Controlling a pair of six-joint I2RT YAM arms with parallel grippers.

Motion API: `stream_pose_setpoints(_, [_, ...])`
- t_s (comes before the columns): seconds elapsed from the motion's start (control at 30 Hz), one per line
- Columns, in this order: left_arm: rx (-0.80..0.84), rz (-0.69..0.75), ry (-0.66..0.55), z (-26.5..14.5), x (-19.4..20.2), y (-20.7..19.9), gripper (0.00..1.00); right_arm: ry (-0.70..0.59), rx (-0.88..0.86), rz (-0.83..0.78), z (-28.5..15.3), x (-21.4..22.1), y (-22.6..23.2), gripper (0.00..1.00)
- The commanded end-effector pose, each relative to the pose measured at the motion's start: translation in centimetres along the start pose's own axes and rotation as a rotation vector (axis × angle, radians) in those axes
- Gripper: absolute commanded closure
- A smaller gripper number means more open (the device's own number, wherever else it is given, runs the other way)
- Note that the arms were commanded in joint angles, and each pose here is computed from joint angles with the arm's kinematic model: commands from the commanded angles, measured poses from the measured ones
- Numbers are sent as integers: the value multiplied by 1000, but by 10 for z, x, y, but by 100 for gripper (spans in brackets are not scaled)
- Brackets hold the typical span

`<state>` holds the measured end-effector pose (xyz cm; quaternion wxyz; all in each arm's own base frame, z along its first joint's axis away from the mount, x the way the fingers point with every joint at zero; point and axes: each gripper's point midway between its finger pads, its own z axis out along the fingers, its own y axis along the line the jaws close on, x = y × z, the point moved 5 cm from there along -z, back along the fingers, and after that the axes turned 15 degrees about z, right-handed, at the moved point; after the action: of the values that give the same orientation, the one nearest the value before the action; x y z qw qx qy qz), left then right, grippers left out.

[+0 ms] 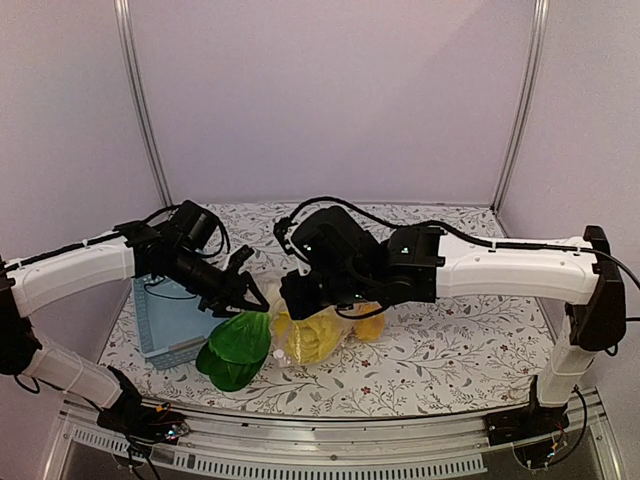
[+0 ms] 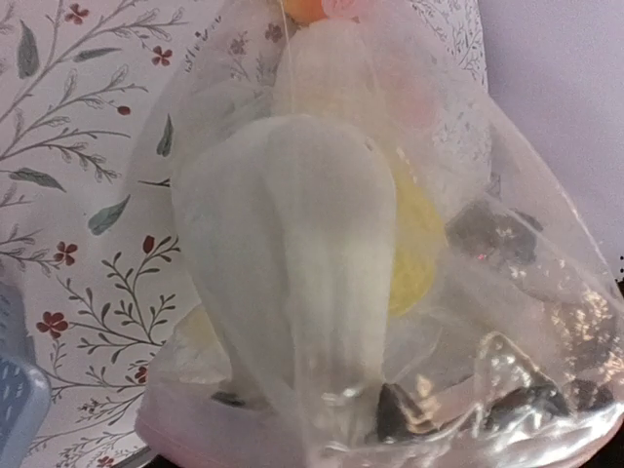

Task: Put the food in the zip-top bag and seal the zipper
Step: Place the fake vegetable at the center of the board.

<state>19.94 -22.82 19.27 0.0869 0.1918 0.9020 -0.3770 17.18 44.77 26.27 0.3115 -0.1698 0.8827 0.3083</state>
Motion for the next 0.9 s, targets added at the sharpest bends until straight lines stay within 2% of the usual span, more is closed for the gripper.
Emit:
stream_pose_setpoints(0.0, [-48, 63, 8, 5, 1, 4, 53, 32, -40, 57, 15, 3, 7, 100])
stream_pose_setpoints(0.37, [-133, 173, 72, 25, 0, 9, 52, 38, 18, 90, 33, 7, -6, 100])
stream_pose_setpoints(0.57, [-176, 265, 49, 10, 8, 0, 36, 47, 42, 115, 43, 9, -14, 100])
stream_pose_setpoints(0.73, [-197, 296, -2, -12, 16, -6, 10, 45, 49, 120, 46, 7, -18, 100])
stream_pose_setpoints(0.87, [-218, 302, -52, -26, 37, -10, 9, 44, 58, 124, 48, 6, -21, 100])
